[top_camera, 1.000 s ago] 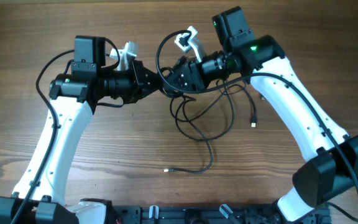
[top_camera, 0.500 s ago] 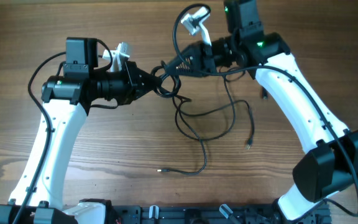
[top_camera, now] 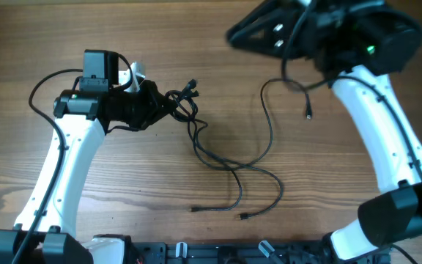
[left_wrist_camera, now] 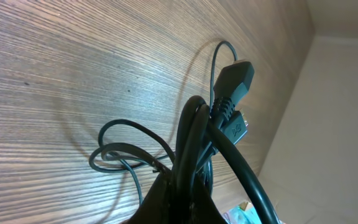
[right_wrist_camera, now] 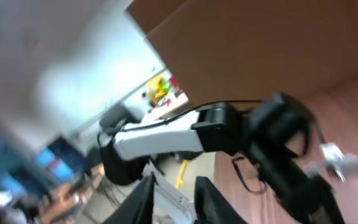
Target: Untangle cables
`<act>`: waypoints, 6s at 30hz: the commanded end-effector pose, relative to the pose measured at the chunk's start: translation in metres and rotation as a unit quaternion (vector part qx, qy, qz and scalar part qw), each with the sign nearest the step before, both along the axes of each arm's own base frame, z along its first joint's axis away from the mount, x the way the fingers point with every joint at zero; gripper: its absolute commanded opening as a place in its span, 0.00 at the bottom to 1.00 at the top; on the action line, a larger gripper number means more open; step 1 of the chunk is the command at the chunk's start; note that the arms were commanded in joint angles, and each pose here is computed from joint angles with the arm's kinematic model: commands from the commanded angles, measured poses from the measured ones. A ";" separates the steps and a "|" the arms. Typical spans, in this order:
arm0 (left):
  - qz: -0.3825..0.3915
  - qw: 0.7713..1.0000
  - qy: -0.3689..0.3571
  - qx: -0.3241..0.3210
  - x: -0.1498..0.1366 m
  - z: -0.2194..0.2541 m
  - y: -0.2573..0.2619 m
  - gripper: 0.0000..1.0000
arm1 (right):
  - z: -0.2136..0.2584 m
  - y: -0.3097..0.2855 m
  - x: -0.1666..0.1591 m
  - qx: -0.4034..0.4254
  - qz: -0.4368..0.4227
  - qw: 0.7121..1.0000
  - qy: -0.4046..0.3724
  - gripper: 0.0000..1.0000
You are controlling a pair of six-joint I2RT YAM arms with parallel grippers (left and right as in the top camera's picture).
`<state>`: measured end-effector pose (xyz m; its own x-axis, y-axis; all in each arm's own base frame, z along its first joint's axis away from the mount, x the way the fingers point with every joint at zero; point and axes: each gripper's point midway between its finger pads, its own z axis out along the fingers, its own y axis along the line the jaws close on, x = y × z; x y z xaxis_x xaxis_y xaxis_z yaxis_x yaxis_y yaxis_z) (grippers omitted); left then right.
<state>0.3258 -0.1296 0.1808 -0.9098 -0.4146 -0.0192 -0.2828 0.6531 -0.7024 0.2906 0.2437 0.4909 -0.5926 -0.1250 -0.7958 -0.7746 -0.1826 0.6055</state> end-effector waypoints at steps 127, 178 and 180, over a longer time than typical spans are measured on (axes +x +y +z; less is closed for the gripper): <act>0.051 0.997 0.024 0.043 0.005 -0.015 0.014 0.04 | -0.046 -0.258 0.093 -0.052 -0.628 0.763 0.146 0.05; 0.228 0.962 0.145 0.033 0.001 -0.028 0.021 0.04 | -0.187 -0.044 0.082 -0.308 -0.399 0.841 0.198 0.04; 0.243 0.958 0.140 0.058 0.001 -0.032 0.030 0.04 | -0.165 -0.058 0.071 -0.290 -0.386 0.854 0.193 0.04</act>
<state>0.3192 -0.1428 0.1655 -0.6695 -0.6750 0.3099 -0.6959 0.4241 -0.5795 0.3658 0.2138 0.2541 -0.9466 0.1105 -0.3028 -0.1105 0.7712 0.6270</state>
